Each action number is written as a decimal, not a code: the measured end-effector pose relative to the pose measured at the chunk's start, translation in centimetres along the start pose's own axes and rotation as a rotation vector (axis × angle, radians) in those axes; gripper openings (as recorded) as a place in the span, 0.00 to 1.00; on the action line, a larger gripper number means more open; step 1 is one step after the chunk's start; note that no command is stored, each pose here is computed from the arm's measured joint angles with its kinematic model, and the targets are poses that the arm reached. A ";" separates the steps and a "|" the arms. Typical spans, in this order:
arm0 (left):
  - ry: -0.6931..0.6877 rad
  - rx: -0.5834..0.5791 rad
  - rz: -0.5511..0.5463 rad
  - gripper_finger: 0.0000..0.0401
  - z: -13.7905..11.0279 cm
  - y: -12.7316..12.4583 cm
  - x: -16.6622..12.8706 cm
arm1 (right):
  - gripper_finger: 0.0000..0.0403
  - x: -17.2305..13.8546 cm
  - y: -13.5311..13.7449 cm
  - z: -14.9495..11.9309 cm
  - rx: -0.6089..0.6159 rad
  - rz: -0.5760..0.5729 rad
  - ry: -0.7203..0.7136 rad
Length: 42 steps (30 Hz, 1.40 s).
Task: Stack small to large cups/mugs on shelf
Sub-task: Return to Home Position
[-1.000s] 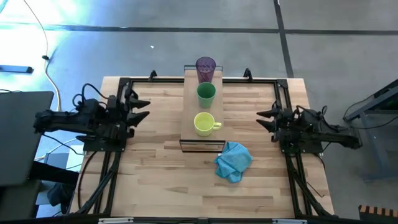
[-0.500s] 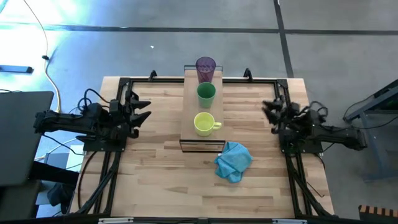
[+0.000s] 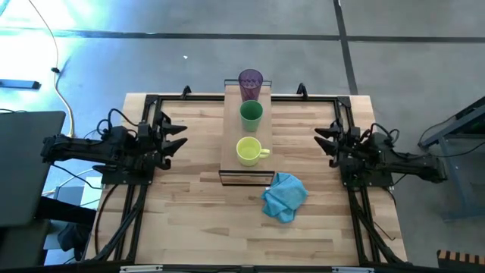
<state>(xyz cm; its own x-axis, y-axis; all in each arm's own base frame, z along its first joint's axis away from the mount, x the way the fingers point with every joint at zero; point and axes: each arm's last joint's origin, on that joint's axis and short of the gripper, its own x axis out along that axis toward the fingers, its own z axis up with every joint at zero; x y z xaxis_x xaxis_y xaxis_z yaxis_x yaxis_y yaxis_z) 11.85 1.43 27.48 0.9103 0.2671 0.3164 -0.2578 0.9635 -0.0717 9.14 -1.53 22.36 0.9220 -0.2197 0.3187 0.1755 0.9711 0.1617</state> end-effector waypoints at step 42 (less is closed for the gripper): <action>-0.040 0.003 -0.053 0.46 -3.7 0.4 -2.4 | 0.36 -0.3 -0.2 -3.0 -0.003 0.044 0.236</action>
<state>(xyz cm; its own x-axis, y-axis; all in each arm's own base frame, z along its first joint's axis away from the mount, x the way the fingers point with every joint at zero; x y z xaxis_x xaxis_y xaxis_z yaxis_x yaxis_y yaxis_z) 10.80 1.21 23.23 0.9088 0.2150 0.3574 -0.2108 0.9762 -0.0514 9.83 -1.39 19.46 0.9839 -0.1492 0.0985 0.1336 0.9796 0.1498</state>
